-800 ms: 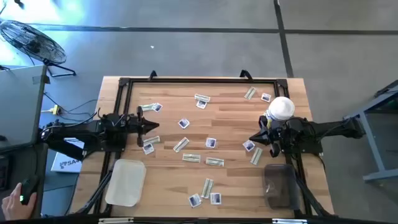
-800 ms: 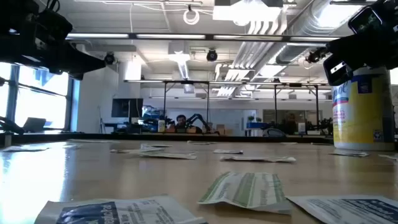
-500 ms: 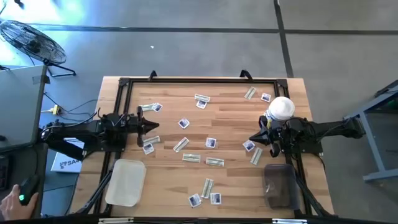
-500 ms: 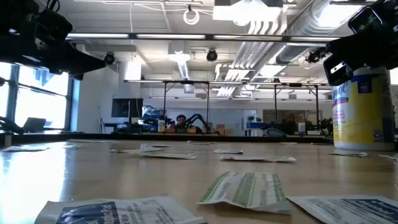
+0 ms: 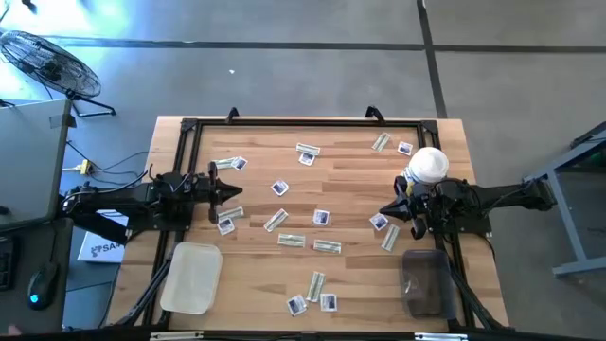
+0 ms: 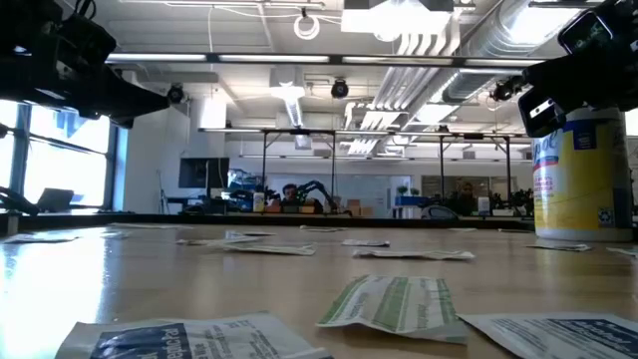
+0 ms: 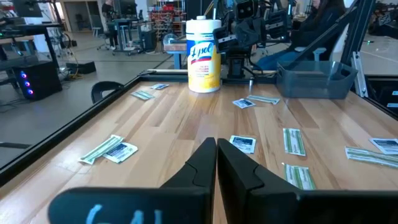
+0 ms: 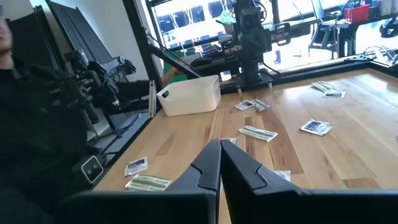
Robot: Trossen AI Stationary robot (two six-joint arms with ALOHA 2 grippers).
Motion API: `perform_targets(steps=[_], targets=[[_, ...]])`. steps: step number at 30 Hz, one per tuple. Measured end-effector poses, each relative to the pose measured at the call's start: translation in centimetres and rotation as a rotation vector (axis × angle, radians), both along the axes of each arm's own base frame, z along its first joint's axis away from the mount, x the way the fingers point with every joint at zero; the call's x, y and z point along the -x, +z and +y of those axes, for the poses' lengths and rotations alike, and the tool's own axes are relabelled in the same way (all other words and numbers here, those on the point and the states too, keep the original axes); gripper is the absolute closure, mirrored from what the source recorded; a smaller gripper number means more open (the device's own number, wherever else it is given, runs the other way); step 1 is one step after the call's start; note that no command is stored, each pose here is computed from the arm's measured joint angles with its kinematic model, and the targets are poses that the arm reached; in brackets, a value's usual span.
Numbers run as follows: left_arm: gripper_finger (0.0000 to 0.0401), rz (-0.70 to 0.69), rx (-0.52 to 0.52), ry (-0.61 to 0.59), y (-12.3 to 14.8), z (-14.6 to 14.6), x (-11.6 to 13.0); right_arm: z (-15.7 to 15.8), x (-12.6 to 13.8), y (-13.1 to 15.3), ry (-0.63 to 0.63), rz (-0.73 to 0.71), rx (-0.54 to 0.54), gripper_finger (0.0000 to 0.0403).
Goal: Pick & Place First Aid Supplies
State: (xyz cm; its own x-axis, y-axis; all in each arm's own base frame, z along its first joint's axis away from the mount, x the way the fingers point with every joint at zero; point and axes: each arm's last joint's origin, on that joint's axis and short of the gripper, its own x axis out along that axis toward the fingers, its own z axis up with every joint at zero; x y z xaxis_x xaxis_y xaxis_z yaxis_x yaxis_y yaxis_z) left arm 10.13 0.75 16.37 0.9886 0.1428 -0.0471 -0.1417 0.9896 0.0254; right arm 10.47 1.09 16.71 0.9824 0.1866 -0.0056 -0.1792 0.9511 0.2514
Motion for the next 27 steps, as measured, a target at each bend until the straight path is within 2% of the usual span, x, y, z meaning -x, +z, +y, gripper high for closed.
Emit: perform_targets(steps=[24, 27], targets=[[0.0390, 0.000, 0.000, 0.000, 0.00, 0.00, 0.00, 0.00, 0.00, 0.00, 0.000, 0.000, 0.001, 0.0398], [0.0390, 0.000, 0.000, 0.000, 0.01, 0.00, 0.00, -0.01, 0.00, 0.01, -0.001, -0.024, 0.120, 0.0398]])
